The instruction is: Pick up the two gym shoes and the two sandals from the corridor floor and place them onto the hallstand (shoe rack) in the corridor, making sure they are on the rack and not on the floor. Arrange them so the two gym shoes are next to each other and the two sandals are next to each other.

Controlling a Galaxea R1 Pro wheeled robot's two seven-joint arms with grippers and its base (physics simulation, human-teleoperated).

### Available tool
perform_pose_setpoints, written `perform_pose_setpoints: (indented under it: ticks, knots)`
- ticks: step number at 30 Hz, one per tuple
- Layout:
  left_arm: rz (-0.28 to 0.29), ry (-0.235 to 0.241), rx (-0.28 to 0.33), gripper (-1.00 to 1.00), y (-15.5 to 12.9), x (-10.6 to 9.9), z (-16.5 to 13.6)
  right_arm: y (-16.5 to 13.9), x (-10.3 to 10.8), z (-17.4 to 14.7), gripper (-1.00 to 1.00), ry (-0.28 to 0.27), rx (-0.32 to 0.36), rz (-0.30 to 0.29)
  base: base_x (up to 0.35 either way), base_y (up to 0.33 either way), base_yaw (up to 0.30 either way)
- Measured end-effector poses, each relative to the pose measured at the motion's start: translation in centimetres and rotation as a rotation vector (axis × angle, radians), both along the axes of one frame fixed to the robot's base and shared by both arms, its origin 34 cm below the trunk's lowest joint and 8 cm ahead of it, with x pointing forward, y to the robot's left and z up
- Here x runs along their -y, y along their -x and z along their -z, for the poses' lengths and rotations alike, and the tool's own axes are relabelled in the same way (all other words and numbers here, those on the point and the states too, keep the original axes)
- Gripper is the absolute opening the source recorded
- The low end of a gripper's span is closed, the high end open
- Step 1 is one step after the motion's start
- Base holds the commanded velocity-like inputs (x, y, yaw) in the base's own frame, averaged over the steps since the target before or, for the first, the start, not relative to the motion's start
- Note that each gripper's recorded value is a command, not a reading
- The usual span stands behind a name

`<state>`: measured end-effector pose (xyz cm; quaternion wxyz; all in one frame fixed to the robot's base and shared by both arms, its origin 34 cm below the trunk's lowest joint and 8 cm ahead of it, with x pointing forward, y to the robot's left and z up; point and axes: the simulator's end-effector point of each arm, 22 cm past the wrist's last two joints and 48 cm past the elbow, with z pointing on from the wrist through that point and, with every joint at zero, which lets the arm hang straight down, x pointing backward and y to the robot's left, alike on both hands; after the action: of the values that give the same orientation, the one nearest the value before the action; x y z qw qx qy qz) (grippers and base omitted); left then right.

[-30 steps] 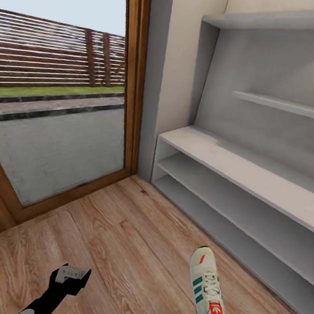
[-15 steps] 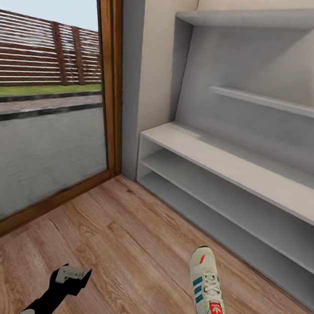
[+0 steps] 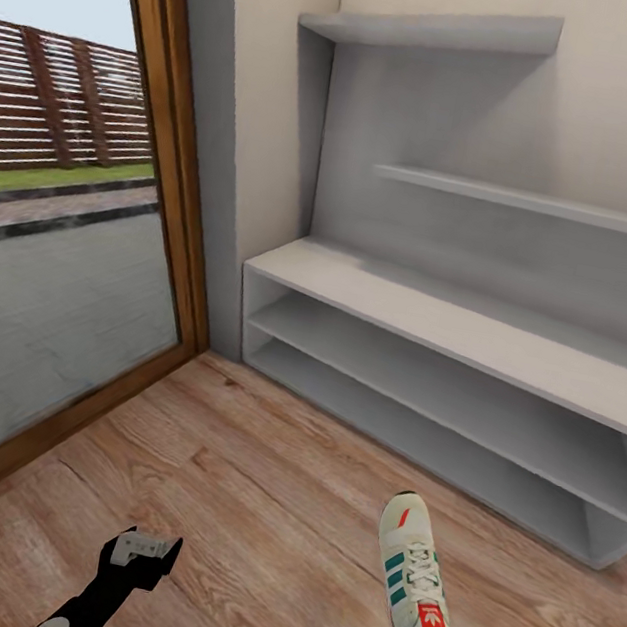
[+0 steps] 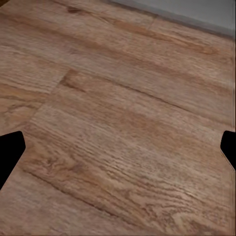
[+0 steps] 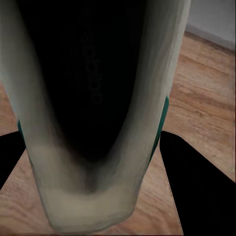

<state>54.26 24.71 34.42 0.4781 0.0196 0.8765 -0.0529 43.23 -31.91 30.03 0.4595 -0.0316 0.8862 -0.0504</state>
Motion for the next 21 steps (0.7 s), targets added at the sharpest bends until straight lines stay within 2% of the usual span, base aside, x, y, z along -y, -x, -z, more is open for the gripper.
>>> perform_pose_setpoints:
  ticks: [21]
  knots:
    - [-0.002,0.000,-0.002,1.00,0.14,-0.08,0.08,-0.03,0.01,-0.01,-1.00,0.000,0.001,0.001,0.000,0.000,-0.289]
